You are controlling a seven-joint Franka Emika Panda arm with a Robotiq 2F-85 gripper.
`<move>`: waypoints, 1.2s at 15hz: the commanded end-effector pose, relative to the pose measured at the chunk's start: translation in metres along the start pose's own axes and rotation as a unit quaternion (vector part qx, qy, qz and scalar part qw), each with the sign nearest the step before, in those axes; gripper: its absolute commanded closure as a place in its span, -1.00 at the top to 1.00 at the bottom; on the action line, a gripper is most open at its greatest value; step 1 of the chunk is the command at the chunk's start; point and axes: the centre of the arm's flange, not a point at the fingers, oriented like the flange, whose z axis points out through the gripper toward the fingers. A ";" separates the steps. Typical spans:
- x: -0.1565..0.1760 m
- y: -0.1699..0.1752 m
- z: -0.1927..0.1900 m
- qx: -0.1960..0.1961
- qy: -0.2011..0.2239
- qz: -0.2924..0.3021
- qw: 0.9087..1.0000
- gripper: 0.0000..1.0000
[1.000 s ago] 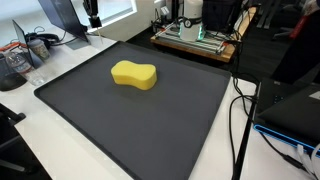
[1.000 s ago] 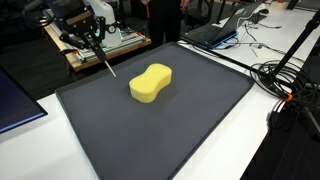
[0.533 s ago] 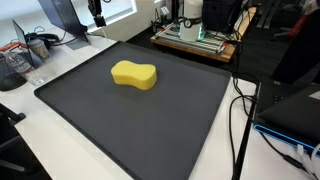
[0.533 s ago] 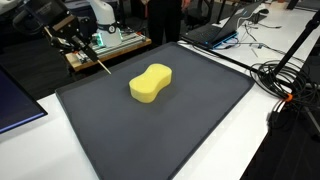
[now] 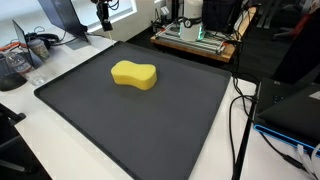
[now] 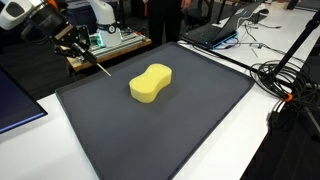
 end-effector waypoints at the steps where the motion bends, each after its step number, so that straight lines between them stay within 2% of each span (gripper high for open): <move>1: -0.053 -0.026 -0.001 -0.018 0.055 -0.015 0.998 -0.94; 3: -0.073 -0.045 0.007 -0.049 0.086 -0.033 0.995 -0.94; 7: -0.101 -0.086 0.022 -0.098 0.122 -0.091 0.984 -0.94; 11: -0.123 -0.137 0.037 -0.125 0.126 -0.150 0.973 -0.94; 13: -0.126 -0.164 0.039 -0.123 0.108 -0.191 0.968 -0.94; 14: -0.091 -0.136 0.040 -0.123 0.109 -0.163 0.973 -0.94; 15: -0.089 -0.143 0.042 -0.123 0.107 -0.169 0.972 -0.74; 18: -0.090 -0.139 0.042 -0.123 0.107 -0.163 0.973 -0.74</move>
